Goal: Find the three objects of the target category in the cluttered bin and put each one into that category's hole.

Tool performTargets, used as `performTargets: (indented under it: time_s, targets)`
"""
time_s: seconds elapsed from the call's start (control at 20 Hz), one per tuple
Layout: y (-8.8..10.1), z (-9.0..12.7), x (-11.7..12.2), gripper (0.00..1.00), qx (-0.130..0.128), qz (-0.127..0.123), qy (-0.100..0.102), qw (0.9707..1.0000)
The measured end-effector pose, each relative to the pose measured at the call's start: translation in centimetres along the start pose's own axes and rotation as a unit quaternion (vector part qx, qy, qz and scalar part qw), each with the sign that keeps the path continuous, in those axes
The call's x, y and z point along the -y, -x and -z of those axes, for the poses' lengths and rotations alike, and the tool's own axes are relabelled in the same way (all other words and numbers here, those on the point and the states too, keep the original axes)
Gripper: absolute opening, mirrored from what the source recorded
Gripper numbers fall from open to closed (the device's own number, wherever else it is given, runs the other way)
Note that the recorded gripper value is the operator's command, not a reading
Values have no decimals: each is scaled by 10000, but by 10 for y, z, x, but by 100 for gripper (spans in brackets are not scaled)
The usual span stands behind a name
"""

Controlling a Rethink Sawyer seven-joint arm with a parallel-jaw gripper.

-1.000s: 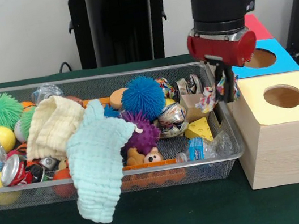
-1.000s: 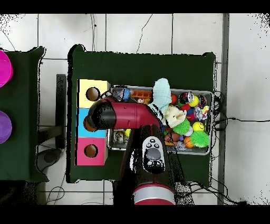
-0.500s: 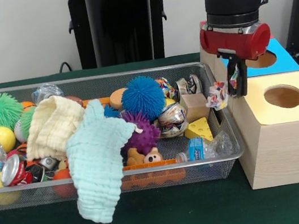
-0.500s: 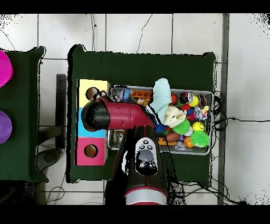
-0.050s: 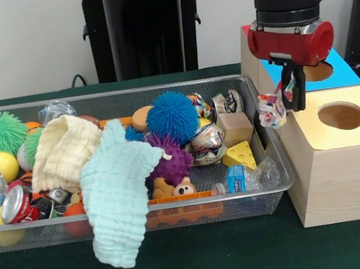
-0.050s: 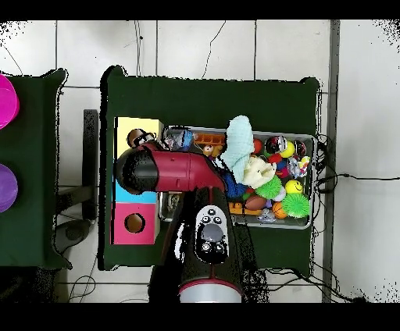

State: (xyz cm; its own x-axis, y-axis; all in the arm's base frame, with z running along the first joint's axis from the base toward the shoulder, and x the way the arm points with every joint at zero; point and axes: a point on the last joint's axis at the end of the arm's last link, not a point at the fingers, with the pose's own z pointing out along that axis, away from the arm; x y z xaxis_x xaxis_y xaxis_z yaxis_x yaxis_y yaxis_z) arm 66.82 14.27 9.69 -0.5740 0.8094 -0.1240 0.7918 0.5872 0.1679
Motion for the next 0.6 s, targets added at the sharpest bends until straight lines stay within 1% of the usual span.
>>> performTargets:
  time_s: [0.3,0.35,0.6]
  targets:
    - [-3,4,-2,0,-95,-79,-90,9999]
    - [-6,6,-4,0,-120,-75,-127,9998]
    - [-18,10,-13,0,-164,-49,-160,9997]
